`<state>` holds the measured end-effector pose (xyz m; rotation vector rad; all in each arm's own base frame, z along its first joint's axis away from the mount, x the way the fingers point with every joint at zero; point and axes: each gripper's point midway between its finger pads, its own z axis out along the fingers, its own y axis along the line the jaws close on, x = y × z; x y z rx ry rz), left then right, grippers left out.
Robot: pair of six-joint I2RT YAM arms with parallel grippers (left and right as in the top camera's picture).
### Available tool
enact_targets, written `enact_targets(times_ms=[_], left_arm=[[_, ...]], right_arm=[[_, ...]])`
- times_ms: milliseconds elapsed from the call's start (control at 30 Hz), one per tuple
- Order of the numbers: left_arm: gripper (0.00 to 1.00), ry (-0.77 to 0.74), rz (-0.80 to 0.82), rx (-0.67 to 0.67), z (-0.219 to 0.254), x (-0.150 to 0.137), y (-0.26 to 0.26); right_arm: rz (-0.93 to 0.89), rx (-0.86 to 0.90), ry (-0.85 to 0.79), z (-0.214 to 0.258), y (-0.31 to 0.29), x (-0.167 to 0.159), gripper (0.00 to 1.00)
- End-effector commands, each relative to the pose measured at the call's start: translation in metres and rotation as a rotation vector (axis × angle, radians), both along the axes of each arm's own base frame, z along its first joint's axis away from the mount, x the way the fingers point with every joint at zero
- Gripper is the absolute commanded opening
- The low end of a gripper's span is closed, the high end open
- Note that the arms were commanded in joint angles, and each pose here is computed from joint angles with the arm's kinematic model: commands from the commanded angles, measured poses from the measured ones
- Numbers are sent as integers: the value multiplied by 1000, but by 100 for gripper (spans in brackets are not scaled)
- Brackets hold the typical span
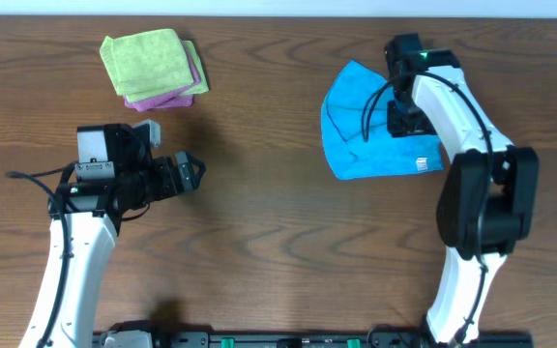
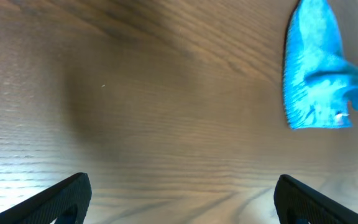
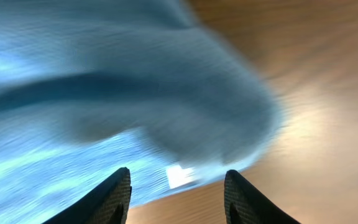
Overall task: Fold the cloth
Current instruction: 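Pull the towel corner rightward with the right gripper to spread it, then reach the left gripper to the towel's left edge and grasp it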
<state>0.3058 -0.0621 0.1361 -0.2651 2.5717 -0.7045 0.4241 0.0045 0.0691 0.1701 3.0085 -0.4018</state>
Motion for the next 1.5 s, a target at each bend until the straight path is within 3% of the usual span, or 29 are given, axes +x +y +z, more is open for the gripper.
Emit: enact_targets(times_ms=[0,167,300,567,733,1133,1467], left_arm=[[95,30,39,19,-1,4,-8],[95,50,-20,113,-3,8,-45],[96,76,-8,100,4,20,-63],[95,160,-25,8,-5,48,-98],[95,170,-90,-24,-20,64,-140],[95,185,-147,-30,-47,72,-181],[95,197,-93,-76,-43,72,-197]], right_arm=[[10,322,-91,48,46,-4,50],[-32,413,-115,89,37,-27,54],[-68,498,-112,100,21,-49,53],[-258,750,-116,59,-21,-108,55],[-335,797,-123,27,-35,-123,56],[-365,797,-296,-16,-46,-102,62],[-355,794,-436,-22,-54,-78,59]])
